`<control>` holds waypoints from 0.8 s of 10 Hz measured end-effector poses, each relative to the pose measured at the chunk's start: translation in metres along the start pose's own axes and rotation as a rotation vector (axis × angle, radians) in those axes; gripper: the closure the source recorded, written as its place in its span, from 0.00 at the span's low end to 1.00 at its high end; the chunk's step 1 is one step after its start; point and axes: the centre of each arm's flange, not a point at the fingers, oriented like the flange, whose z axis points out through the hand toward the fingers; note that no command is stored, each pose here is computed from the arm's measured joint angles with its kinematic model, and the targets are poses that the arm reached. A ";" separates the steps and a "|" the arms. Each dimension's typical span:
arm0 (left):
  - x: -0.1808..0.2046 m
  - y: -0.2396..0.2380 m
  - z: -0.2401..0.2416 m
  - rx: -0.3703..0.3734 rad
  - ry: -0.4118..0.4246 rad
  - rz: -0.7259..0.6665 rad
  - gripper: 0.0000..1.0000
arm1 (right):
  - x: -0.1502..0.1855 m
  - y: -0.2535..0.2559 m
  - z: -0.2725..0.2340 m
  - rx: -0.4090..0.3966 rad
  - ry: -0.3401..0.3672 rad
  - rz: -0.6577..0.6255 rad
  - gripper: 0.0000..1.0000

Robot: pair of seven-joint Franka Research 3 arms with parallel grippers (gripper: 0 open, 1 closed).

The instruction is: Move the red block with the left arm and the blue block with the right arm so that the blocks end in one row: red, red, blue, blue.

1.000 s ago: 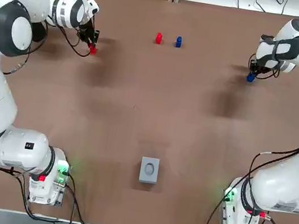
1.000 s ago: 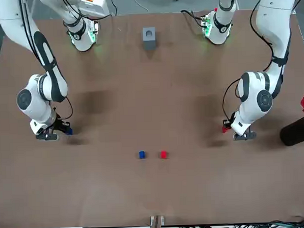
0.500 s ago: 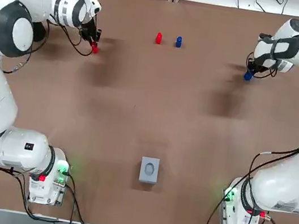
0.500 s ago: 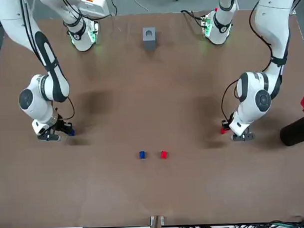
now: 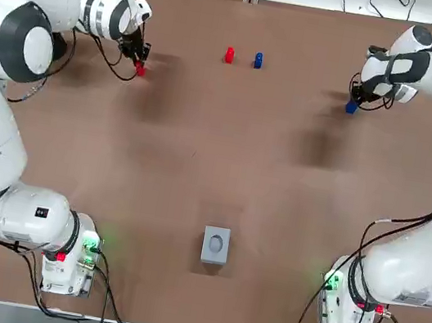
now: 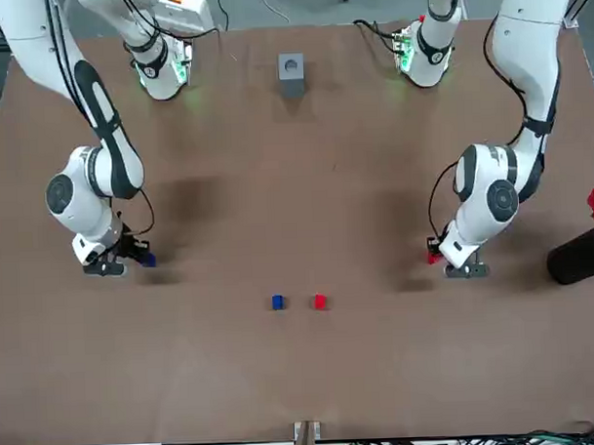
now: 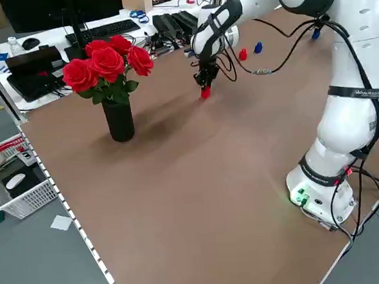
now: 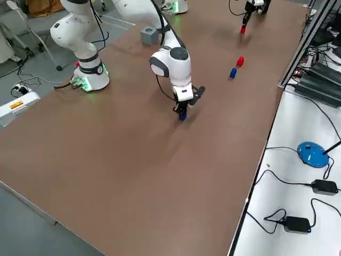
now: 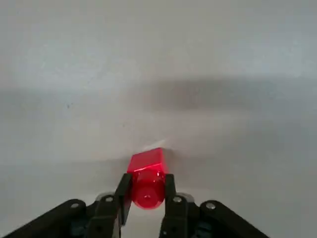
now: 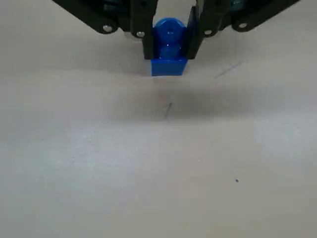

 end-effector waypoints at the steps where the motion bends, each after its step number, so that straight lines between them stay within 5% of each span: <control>1: 0.005 0.006 0.000 -0.002 0.006 -0.007 0.70 | 0.001 -0.009 0.001 0.003 0.001 0.010 0.70; 8: 0.032 0.070 0.000 -0.025 0.034 0.002 0.70 | 0.013 -0.058 0.004 0.026 0.012 0.077 0.70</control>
